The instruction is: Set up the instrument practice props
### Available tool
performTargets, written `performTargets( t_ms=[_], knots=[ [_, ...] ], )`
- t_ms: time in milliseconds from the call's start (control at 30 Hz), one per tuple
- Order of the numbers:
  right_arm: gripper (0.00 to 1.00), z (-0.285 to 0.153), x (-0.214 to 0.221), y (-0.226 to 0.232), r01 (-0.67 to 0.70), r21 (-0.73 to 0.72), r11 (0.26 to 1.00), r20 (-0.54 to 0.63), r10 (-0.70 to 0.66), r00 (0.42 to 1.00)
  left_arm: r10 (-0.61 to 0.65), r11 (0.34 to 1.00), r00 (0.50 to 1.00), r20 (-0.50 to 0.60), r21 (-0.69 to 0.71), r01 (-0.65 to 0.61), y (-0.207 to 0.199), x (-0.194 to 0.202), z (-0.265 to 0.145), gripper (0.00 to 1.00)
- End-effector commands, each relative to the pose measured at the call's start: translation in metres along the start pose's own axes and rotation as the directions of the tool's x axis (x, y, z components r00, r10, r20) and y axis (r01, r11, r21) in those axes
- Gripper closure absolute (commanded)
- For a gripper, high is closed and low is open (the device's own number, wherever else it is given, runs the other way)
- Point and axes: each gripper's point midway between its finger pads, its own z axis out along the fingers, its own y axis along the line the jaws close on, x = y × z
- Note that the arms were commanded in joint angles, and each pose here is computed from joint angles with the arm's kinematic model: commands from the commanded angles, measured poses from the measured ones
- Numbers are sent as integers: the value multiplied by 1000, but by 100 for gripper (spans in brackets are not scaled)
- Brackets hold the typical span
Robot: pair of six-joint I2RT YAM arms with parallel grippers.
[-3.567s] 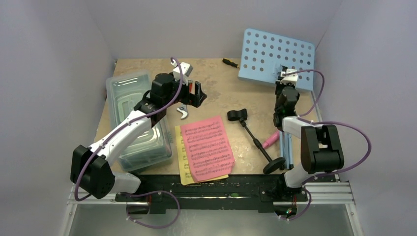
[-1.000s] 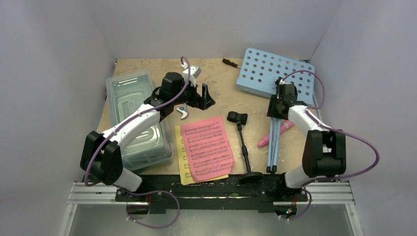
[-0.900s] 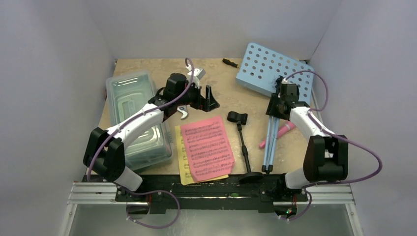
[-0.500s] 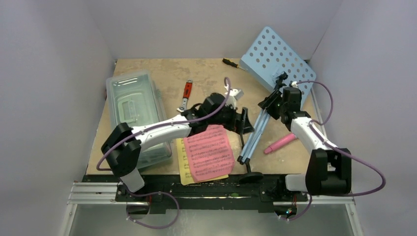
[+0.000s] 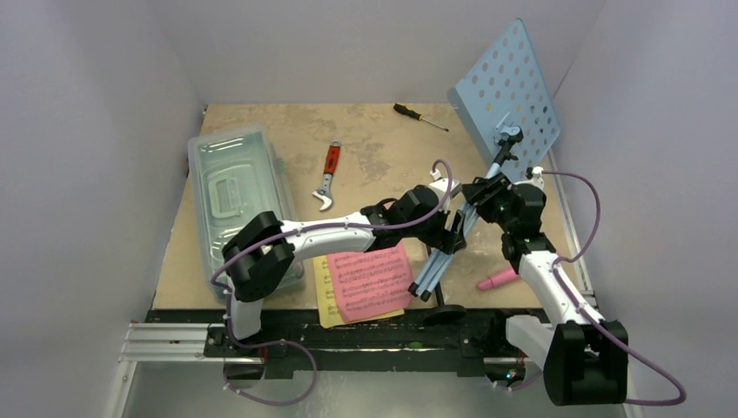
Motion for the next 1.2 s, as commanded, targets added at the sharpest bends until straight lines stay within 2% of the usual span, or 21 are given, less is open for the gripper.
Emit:
performTargets(
  t_ms=[0, 133, 233, 333, 433, 533, 600, 633, 767, 800, 900, 967, 1067, 1167],
  knots=[
    [100, -72, -83, 161, 238, -544, 804, 334, -53, 941, 72, 990, 997, 20, -122, -69, 32, -5, 0, 22],
    [100, -91, -83, 173, 194, -641, 742, 331, 39, 943, 69, 997, 997, 28, -45, -68, 21, 0, -2, 8],
    [100, -102, -88, 179, 177, -685, 706, 343, 98, 934, 79, 997, 996, 40, -21, -78, 17, -1, -5, 9],
    [100, -115, -89, 189, 170, -735, 656, 332, 129, 934, 104, 992, 994, 30, -74, -102, 28, -1, -6, 24],
    [100, -120, -88, 195, 169, -744, 646, 317, 120, 941, 149, 981, 987, 58, -137, -140, 39, -9, -9, 48],
    [100, -119, -81, 196, 190, -727, 660, 298, 54, 953, 199, 969, 975, 94, -166, -182, 43, -20, -14, 84],
    [100, -117, -76, 192, 209, -711, 672, 300, 21, 954, 227, 964, 964, 136, -169, -203, 41, -30, -19, 95],
    [100, -116, -73, 190, 221, -701, 678, 296, -5, 955, 237, 962, 959, 152, -173, -211, 42, -32, -22, 100],
    [100, -103, -61, 181, 248, -652, 716, 255, -100, 962, 257, 962, 921, 293, -173, -213, 42, -44, -34, 100],
    [100, -101, -59, 179, 249, -646, 722, 247, -110, 963, 252, 964, 899, 359, -169, -204, 39, -55, -40, 100],
    [90, -91, -56, 171, 255, -603, 756, 220, -150, 964, 258, 963, 853, 453, -187, -192, 46, -59, -53, 100],
    [78, -86, -55, 168, 267, -584, 767, 214, -172, 962, 281, 955, 842, 460, -220, -199, 50, -60, -53, 100],
    [47, -76, -55, 160, 257, -553, 793, 202, -172, 964, 298, 950, 809, 507, -238, -201, 55, -62, -61, 100],
    [28, -64, -51, 155, 260, -524, 811, 161, -205, 965, 308, 947, 781, 542, -257, -195, 58, -65, -70, 100]
  ],
)
